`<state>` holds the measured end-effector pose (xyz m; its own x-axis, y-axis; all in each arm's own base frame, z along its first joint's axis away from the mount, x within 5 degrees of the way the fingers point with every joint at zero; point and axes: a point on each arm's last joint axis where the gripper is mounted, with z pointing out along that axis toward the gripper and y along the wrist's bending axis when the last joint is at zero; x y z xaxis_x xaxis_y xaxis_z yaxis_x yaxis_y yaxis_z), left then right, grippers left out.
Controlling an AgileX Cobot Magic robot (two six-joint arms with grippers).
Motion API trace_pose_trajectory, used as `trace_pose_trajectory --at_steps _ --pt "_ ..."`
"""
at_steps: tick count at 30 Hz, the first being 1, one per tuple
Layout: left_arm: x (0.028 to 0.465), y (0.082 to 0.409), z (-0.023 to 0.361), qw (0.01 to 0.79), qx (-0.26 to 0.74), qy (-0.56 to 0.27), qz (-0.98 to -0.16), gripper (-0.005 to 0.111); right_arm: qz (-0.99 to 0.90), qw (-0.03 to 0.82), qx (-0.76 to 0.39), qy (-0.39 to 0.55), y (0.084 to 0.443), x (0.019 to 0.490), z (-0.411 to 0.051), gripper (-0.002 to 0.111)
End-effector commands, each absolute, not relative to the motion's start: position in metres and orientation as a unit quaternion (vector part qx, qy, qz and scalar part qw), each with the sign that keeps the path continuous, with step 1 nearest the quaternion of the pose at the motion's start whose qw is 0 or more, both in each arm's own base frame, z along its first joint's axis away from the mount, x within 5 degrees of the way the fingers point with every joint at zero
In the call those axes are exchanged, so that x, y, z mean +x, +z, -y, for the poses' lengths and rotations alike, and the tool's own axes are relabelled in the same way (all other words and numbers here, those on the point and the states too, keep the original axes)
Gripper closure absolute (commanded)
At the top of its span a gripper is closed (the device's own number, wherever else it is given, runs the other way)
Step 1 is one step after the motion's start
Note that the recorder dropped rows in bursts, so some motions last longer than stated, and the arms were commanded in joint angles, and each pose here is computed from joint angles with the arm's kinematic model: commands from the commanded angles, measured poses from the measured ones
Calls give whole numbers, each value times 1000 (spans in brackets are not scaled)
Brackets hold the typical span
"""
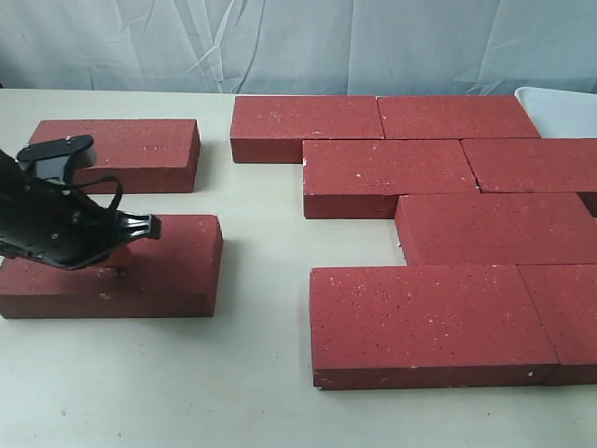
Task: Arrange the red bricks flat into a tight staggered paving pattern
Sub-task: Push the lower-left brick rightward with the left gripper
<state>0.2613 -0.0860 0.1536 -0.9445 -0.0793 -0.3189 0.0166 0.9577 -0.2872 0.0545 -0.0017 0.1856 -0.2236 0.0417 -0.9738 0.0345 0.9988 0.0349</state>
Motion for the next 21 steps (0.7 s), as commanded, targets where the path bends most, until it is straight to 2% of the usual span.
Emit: trace_pose_trajectory --at_steps 1,8,14,21 --pt "255 135 106 139 -13 -153 -978 107 -779 627 22 2 186 54 2 109" --pt "251 123 140 156 -17 -168 -973 107 -779 627 22 2 186 54 2 109" --pt "253 132 162 173 4 -185 -967 107 -779 627 22 2 186 54 2 109" --pt "255 136 169 180 -20 -201 -963 107 -779 627 22 2 186 54 2 109"
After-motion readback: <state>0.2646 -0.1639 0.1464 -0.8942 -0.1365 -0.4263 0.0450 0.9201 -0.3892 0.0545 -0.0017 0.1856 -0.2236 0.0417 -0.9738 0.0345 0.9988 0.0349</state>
